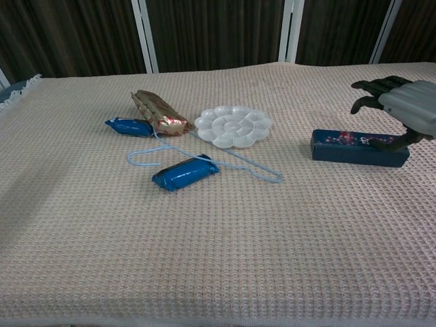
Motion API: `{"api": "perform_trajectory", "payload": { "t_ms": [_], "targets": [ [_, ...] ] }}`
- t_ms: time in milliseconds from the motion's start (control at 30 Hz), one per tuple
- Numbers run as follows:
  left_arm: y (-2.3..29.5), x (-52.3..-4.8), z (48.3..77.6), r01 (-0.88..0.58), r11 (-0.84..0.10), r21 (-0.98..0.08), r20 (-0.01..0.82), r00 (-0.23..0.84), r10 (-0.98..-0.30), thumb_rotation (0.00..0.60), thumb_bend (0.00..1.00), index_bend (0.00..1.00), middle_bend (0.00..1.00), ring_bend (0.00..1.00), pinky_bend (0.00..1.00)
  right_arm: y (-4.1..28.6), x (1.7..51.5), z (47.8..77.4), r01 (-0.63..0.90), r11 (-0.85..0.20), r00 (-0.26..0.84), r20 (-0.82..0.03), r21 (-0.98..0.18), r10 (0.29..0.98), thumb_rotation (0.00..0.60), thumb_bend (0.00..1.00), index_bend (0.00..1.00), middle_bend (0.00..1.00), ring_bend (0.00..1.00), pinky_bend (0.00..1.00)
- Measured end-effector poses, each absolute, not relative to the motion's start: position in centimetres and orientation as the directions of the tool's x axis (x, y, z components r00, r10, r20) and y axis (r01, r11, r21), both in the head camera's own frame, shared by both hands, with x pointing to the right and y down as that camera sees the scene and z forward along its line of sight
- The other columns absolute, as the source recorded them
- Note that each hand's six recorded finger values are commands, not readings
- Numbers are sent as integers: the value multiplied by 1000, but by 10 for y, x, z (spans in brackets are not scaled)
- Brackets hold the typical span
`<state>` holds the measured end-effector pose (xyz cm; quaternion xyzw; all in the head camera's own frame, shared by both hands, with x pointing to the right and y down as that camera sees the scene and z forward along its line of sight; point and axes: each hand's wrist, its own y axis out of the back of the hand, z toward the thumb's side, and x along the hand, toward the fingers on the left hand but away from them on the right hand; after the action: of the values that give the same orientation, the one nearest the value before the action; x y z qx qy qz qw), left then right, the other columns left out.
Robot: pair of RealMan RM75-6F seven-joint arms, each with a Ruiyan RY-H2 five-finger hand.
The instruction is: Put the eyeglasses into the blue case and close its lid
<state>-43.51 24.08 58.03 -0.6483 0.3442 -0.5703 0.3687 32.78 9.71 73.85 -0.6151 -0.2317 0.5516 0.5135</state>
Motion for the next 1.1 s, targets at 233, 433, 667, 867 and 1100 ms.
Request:
{"api": "perform_trajectory", "payload": {
  "t_ms": [233, 433, 667, 867, 1100],
  "targets": [
    [241, -435, 579, -29, -487, -873, 481, 115, -869, 600, 414, 0, 0, 8, 163, 94, 334, 727, -261, -325, 275, -393, -909, 877, 600, 399, 339, 47, 0, 0],
    [240, -435, 576, -41, -474, -880, 466, 122, -876, 600, 416, 0, 0, 9, 162, 99, 341, 697, -193, -261, 281, -308, -946, 909, 600, 382, 250, 24, 0, 0],
    [238, -437, 573, -62, -457, -887, 447, 128, -885, 600, 413, 0, 0, 5, 159, 138, 348, 649, -128, -255, 254, -280, -959, 926, 600, 335, 64, 0, 0, 0],
    [240, -431, 571, -70, -444, -893, 429, 163, -889, 600, 409, 0, 0, 0, 153, 201, 375, 586, -84, -283, 102, -290, -956, 951, 600, 290, 57, 0, 0, 0],
    [240, -425, 577, -57, -449, -892, 432, 187, -882, 600, 388, 0, 0, 0, 132, 218, 415, 552, -78, -288, 1, -289, -955, 957, 600, 289, 43, 0, 0, 0]
  ]
}}
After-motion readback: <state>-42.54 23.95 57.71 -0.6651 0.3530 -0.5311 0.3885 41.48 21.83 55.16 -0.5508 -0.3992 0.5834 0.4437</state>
